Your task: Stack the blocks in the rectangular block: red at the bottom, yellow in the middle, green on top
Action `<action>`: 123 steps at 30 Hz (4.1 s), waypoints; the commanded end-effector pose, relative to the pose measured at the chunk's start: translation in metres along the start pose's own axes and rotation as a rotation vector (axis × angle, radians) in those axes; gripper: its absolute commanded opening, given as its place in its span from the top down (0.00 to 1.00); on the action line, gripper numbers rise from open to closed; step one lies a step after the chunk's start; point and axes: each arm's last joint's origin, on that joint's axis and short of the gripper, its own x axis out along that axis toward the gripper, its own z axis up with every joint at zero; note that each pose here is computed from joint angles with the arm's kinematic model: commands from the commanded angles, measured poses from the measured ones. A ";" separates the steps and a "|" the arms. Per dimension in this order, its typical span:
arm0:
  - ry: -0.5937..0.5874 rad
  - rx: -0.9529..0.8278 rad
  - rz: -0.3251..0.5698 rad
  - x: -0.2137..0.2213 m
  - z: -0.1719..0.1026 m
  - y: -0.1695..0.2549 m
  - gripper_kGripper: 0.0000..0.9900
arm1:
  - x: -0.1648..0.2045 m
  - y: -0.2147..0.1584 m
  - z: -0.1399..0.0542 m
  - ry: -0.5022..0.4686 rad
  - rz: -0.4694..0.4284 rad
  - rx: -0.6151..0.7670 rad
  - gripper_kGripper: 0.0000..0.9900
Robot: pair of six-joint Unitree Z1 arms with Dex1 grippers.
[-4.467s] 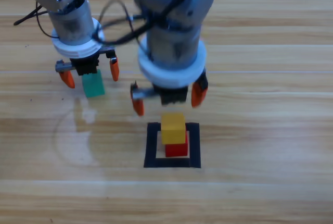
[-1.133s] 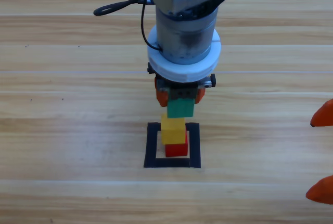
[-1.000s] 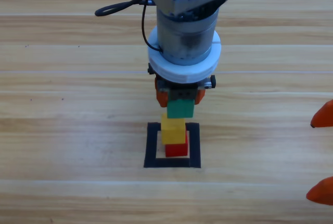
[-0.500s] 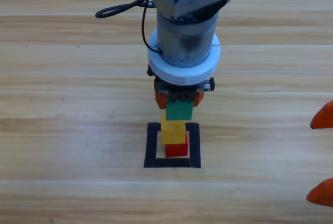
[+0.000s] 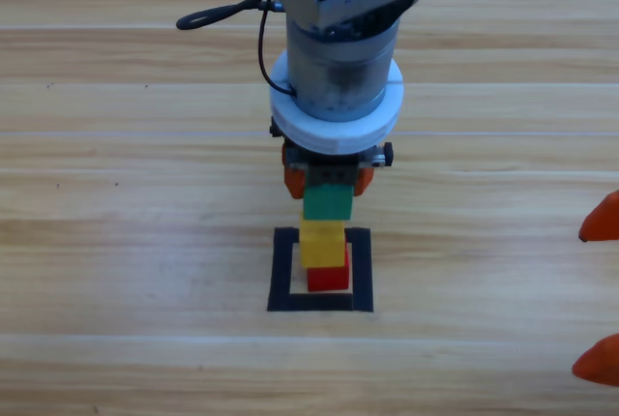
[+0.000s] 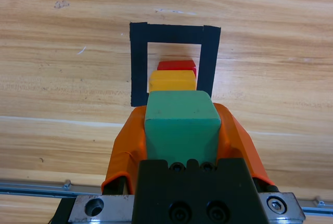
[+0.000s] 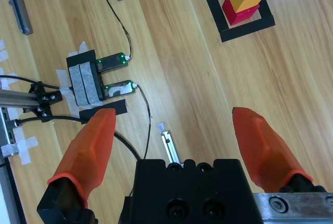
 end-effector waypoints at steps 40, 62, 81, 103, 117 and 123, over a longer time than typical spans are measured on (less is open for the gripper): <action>0.054 -0.091 0.043 0.038 0.010 -0.004 1.00 | 0.017 -0.009 0.000 0.073 0.009 0.033 0.00; 0.068 -0.094 0.065 0.047 0.014 0.002 1.00 | 0.018 -0.009 0.000 0.077 0.018 0.028 0.00; 0.075 -0.094 0.054 0.045 0.010 0.004 1.00 | 0.017 -0.008 0.000 0.078 0.027 0.029 0.00; 0.072 -0.090 0.048 0.048 0.006 0.000 1.00 | 0.016 -0.008 -0.001 0.084 0.028 0.030 0.00; 0.072 -0.087 0.050 0.047 -0.001 -0.004 0.56 | 0.017 -0.008 -0.001 0.087 0.029 0.028 0.00; 0.071 -0.086 0.046 0.044 -0.006 -0.006 0.33 | 0.017 -0.008 -0.001 0.089 0.029 0.027 0.00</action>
